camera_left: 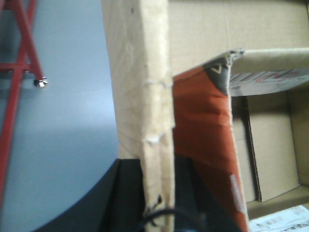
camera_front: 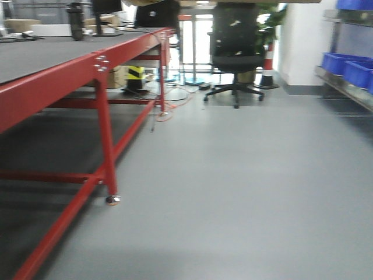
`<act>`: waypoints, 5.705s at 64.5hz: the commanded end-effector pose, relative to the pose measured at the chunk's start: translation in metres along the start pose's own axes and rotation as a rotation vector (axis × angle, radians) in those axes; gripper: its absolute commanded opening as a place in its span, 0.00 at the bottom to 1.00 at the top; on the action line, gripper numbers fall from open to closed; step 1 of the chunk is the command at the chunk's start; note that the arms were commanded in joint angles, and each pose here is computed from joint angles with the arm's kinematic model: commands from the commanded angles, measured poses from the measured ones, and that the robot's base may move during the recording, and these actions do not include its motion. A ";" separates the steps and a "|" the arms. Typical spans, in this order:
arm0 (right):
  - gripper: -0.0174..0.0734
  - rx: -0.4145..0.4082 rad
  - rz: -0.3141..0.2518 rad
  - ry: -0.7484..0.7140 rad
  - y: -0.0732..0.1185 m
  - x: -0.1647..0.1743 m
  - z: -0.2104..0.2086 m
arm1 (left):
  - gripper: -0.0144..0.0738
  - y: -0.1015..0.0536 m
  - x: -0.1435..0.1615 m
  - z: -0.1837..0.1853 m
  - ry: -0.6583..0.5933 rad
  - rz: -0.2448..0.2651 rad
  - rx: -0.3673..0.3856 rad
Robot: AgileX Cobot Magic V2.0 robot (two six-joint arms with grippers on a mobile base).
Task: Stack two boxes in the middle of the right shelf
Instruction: 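Hold the boxes with both grippers while driving away from the table, then carry the boxes with both grippers toward the steel shelf with blue bins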
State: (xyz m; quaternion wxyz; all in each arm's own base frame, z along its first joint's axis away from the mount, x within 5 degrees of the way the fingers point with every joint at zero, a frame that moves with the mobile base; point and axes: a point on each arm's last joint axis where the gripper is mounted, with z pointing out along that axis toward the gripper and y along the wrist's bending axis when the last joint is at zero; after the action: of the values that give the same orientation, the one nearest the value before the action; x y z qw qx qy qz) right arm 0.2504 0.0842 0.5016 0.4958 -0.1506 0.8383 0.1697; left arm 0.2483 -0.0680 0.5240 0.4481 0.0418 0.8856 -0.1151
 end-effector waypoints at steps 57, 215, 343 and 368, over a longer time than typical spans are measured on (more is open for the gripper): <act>0.02 0.031 -0.024 -0.068 -0.003 -0.008 -0.010 | 0.04 0.003 -0.006 -0.009 -0.075 0.004 -0.019; 0.02 0.031 -0.024 -0.068 -0.003 -0.008 -0.010 | 0.04 0.003 -0.006 -0.008 -0.075 0.004 -0.019; 0.02 0.034 -0.013 -0.027 -0.008 -0.005 0.013 | 0.04 0.005 -0.007 -0.004 -0.069 0.011 -0.042; 0.02 0.034 -0.013 -0.027 -0.008 -0.005 0.013 | 0.04 0.005 -0.007 -0.004 -0.069 0.011 -0.042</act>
State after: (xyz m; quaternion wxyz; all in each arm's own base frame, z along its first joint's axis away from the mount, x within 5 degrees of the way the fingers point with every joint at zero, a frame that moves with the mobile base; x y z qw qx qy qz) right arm 0.2665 0.0887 0.4914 0.4843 -0.1479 0.8447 0.1731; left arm 0.2545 -0.0672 0.5204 0.4456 0.0397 0.8887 -0.1009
